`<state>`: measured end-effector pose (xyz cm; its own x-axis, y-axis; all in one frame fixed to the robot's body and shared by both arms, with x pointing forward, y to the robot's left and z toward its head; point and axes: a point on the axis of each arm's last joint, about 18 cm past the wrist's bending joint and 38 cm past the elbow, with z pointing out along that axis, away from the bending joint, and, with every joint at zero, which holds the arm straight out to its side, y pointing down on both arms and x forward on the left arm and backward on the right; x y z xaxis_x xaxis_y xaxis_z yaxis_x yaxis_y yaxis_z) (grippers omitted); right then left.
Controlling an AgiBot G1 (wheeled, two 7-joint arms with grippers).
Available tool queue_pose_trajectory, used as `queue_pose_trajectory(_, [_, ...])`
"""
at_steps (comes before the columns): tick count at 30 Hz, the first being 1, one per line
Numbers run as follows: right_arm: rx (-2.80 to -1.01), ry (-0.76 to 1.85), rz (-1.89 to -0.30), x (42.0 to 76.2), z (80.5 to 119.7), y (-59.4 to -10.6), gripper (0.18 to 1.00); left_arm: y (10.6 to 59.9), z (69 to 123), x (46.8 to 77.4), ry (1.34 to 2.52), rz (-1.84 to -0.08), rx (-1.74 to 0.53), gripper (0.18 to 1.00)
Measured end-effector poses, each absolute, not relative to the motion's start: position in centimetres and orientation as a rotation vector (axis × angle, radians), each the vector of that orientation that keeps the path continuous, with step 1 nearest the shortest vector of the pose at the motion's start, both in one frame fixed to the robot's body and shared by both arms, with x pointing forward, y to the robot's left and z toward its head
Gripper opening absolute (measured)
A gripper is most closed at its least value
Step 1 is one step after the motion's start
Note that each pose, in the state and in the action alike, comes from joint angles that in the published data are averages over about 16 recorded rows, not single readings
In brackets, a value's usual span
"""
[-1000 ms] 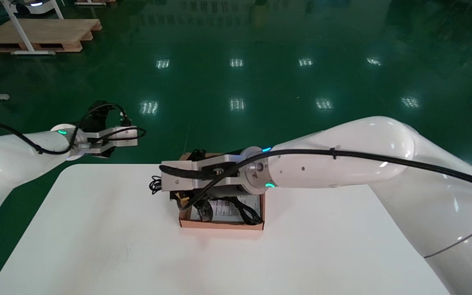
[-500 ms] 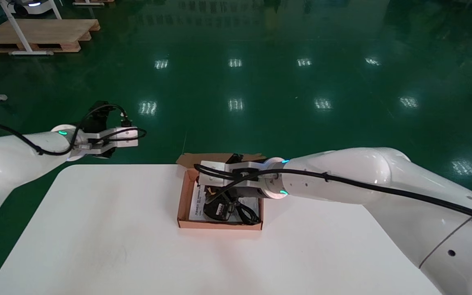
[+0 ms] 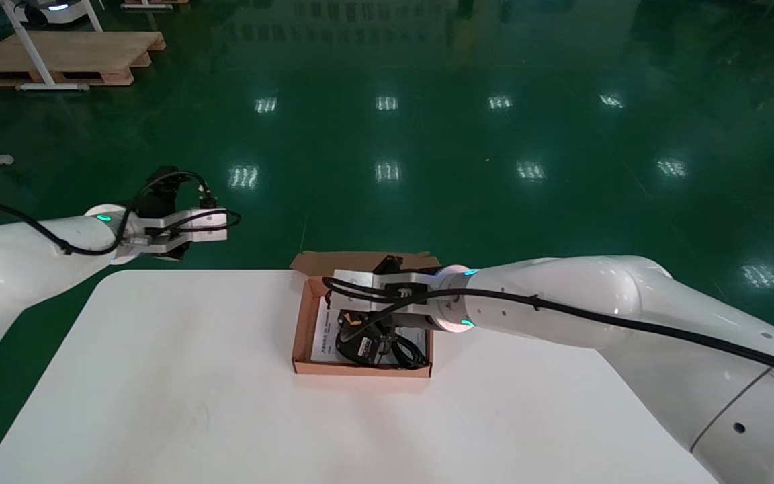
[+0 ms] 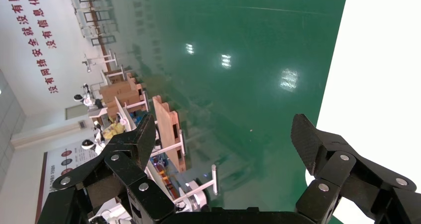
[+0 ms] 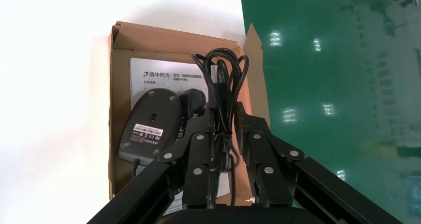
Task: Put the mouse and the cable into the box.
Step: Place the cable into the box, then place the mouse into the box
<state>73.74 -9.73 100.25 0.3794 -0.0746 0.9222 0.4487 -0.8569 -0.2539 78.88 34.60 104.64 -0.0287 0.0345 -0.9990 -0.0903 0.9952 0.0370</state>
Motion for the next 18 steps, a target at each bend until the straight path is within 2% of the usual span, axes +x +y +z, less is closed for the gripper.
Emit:
queue_pose_trajectory(8, [-2.174,-0.321,-1.486,73.65,100.42,-9.68,0.334,34.58,104.62,78.89,1.597,0.100,-0.043,1.001])
queue_pose_trajectory(18, [-2.171,-0.307,-1.460,73.47,100.27,-9.87,0.528,34.58,104.62,78.89,1.597,0.099,-0.043,1.001])
